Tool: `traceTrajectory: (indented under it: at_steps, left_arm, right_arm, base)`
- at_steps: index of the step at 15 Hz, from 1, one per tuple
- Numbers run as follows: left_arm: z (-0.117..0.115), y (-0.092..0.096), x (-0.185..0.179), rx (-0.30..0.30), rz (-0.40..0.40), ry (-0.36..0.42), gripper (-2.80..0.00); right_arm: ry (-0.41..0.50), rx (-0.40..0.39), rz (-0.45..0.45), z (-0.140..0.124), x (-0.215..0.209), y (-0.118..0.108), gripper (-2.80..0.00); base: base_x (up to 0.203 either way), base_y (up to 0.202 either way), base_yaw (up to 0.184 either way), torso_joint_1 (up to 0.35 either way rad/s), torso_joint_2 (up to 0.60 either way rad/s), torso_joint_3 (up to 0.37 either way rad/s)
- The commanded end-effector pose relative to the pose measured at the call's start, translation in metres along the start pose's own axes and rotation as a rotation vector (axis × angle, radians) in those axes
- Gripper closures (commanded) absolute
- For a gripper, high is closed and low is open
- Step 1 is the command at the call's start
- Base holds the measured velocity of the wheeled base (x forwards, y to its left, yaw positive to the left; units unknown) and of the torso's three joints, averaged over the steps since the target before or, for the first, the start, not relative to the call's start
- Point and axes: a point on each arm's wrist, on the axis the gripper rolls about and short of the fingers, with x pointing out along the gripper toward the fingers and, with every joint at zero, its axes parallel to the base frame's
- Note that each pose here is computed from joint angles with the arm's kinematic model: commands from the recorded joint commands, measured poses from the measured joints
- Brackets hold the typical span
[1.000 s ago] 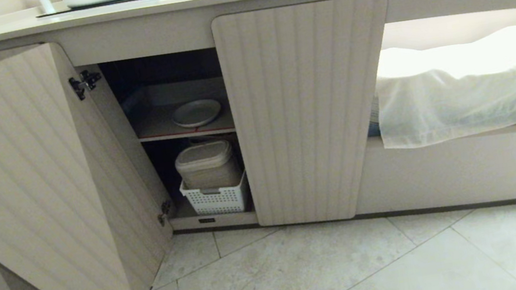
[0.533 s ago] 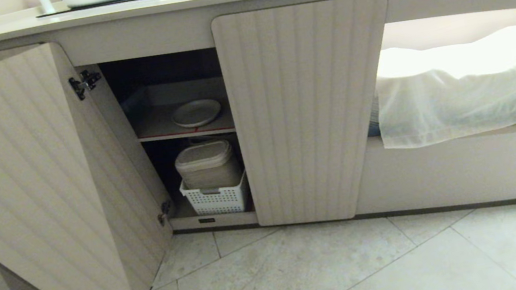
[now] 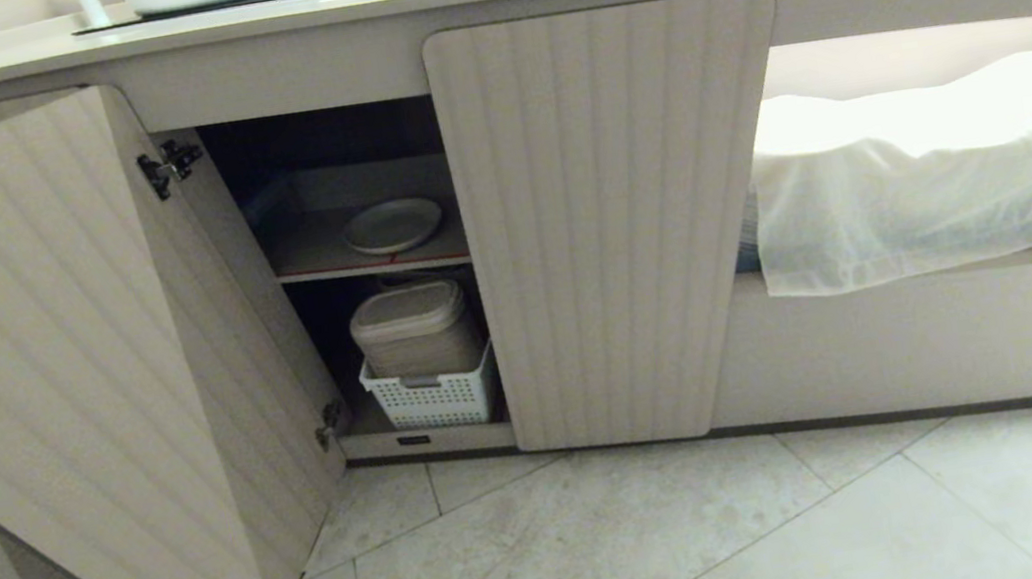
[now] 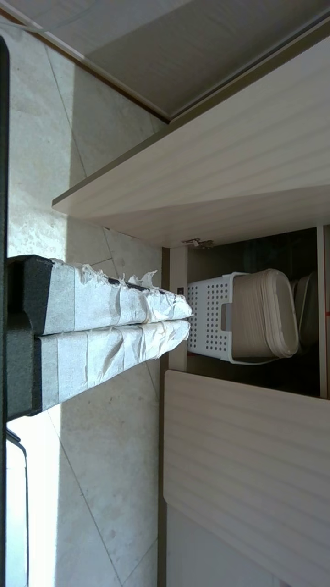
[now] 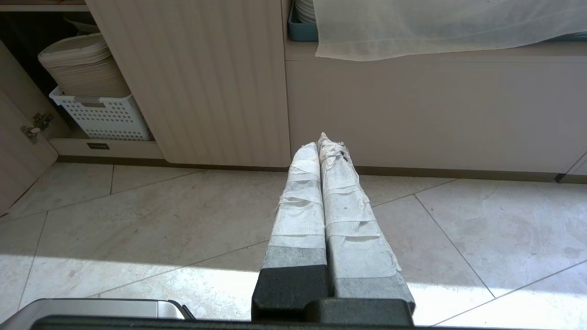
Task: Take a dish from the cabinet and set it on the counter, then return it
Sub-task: Close the cabinet door
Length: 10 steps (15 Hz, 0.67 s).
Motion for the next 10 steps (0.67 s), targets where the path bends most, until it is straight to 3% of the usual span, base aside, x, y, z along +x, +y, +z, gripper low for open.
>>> traceTrajectory:
  at_steps: [1, 10]
  left_arm:
    - [0.0001, 0.0, 0.0001, 0.0, -0.001, 0.001, 0.0]
    - [0.0001, 0.0, 0.0001, 0.0, 0.0, 0.001, 0.0]
  right_arm:
    - [0.001, 0.0, 0.0, -0.0004, 0.0001, 0.0, 0.0]
    - [0.0, 0.0, 0.0, 0.0, 0.0001, 0.0, 0.0]
  base:
    - [0.0, 0.0, 0.0, 0.0, 0.0, 0.0]
    - [0.0, 0.0, 0.0, 0.0, 0.0, 0.0]
